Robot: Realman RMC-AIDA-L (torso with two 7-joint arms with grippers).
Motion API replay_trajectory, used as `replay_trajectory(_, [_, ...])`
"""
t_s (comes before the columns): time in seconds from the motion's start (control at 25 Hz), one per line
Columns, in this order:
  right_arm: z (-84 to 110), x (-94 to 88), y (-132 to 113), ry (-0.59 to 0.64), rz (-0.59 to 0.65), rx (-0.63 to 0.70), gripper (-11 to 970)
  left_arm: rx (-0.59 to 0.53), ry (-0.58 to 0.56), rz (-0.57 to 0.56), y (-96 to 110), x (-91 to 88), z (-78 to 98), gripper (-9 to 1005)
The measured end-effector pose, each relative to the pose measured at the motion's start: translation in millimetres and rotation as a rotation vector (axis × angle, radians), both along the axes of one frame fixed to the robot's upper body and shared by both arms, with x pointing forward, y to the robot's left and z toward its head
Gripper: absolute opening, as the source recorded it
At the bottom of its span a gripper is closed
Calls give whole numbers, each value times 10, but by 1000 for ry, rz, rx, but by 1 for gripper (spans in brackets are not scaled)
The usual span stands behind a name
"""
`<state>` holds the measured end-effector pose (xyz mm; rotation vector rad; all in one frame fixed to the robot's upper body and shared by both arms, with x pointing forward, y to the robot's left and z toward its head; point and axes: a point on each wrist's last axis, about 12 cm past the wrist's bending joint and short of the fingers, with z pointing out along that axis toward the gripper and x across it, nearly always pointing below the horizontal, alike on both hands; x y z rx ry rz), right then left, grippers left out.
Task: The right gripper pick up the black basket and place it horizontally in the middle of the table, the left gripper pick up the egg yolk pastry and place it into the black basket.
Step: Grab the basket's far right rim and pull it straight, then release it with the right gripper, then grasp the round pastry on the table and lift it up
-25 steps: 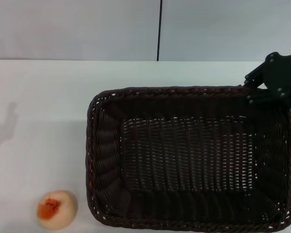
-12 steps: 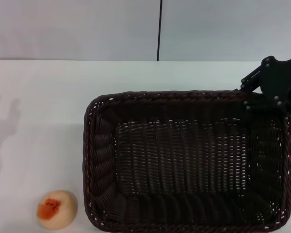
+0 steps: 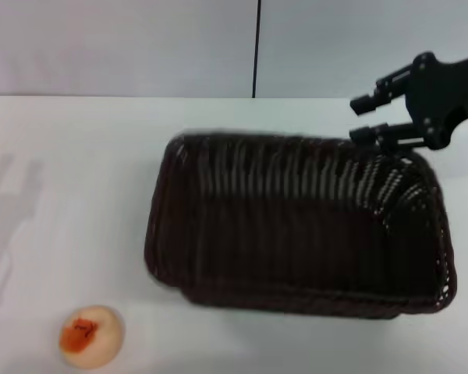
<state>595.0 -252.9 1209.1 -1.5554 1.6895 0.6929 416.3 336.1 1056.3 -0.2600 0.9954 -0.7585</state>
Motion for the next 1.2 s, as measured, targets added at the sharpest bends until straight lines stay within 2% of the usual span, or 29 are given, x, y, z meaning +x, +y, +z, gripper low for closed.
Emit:
replay_trajectory(0.2, [149, 44, -18, -96, -22, 92, 397, 18, 13, -31, -33, -23, -19, 607])
replay_trajectory(0.28, [240, 34, -98, -165, -53, 206, 397, 24, 17, -37, -35, -30, -24, 588])
replay_trajectory(0.32, [240, 34, -98, -165, -53, 206, 396, 38, 26, -50, -34, -38, -31, 578])
replay_trajectory(0.4, [244, -6, -173, -207, -83, 300, 396, 74, 37, -62, -12, -49, -38, 558])
replay_trajectory(0.44, [197, -69, -265, -241, -140, 397, 396, 95, 42, -67, -4, -56, -43, 549])
replay_trajectory(0.48, [197, -69, -265, -241, -140, 397, 396, 95, 42, -67, -4, -56, -43, 539])
replay_trajectory(0.6, [29, -194, -442, -269, -282, 554, 395, 198, 75, -104, 25, -109, -77, 530])
replay_trajectory(0.64, [-151, -302, -589, -289, -382, 675, 395, 227, 86, -122, 35, -122, -85, 531])
replay_trajectory(0.68, [-151, -302, -589, -289, -382, 675, 395, 227, 86, -122, 35, -122, -85, 531])
replay_trajectory(0.72, [-225, -346, -654, -297, -424, 718, 395, 317, 113, -181, 71, -160, -100, 532])
replay_trajectory(0.8, [-454, -478, -843, -300, -555, 847, 395, 392, 134, -231, 100, -198, -111, 703])
replay_trajectory(0.84, [-641, -617, -1018, -315, -681, 939, 395, 392, 134, -231, 100, -198, -111, 707])
replay_trajectory(0.88, [-641, -617, -1018, -315, -681, 939, 395, 392, 134, -231, 100, -198, -111, 711])
replay_trajectory(0.96, [-817, -775, -1174, -341, -808, 998, 395, 530, 177, -319, 151, -282, -145, 720])
replay_trajectory(1.0, [-893, -848, -1236, -352, -867, 1022, 395, 558, 192, -338, 159, -310, -162, 724])
replay_trajectory(1.04, [-1033, -975, -1332, -366, -978, 1068, 395, 603, 220, -369, 178, -371, -194, 728])
replay_trajectory(1.08, [-1033, -975, -1332, -366, -978, 1068, 395, 603, 220, -369, 178, -371, -194, 728])
replay_trajectory(1.12, [-1100, -1033, -1371, -372, -1031, 1090, 395, 603, 220, -369, 178, -371, -194, 728])
replay_trajectory(1.2, [-1210, -1132, -1429, -384, -1118, 1111, 395, 657, 272, -406, 199, -518, -266, 728])
